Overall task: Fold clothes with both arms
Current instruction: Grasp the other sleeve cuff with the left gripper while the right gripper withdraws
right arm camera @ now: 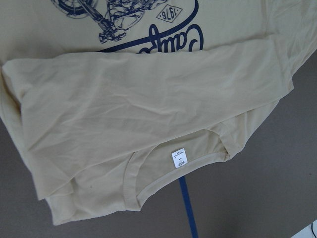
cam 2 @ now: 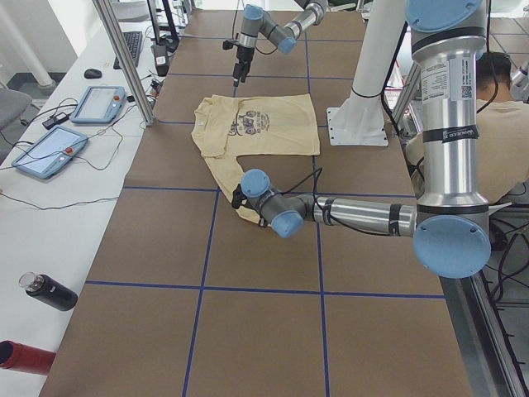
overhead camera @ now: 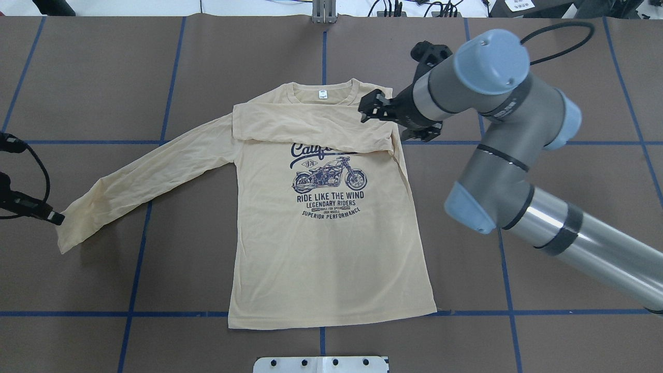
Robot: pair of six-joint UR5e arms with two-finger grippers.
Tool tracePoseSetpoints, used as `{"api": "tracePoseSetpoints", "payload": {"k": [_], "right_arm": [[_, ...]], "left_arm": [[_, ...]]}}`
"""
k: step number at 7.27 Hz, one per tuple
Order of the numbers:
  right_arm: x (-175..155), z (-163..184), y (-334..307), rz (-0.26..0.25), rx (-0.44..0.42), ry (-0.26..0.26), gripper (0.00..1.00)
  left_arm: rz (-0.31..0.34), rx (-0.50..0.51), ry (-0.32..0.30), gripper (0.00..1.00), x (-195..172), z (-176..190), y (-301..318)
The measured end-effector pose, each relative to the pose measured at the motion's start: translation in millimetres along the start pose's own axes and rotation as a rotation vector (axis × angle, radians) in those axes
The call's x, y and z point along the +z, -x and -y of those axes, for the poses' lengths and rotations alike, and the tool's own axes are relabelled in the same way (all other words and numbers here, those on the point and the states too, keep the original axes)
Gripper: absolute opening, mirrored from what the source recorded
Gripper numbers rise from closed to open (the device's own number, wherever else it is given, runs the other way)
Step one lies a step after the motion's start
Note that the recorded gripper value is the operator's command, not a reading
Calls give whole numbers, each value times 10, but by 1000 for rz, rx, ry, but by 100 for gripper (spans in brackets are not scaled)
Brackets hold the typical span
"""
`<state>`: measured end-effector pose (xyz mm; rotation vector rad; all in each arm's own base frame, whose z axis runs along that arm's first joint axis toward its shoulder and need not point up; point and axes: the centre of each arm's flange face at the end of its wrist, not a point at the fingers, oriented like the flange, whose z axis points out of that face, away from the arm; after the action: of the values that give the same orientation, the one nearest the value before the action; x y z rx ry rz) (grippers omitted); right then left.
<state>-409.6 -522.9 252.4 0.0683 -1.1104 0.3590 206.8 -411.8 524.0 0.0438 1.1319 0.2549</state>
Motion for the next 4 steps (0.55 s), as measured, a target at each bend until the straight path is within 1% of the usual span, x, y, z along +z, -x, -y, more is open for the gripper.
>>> {"api": "tracePoseSetpoints", "payload": {"k": [1, 2, 3, 4], "right_arm": [[-139, 229, -455, -30, -21, 7, 99], [-224, 435, -916, -72, -56, 0, 99], [-292, 601, -1327, -114, -94, -11, 99], [-334, 706, -1687, -154, -116, -18, 98]], "left_arm": [[-46, -67, -29, 0, -128, 178, -463], [-96, -146, -44, 0, -127, 470, -1035], [-119, -235, -55, 0, 25, 827, -1715], [-113, -349, -94, 0, 262, 1209, -2458]]}}
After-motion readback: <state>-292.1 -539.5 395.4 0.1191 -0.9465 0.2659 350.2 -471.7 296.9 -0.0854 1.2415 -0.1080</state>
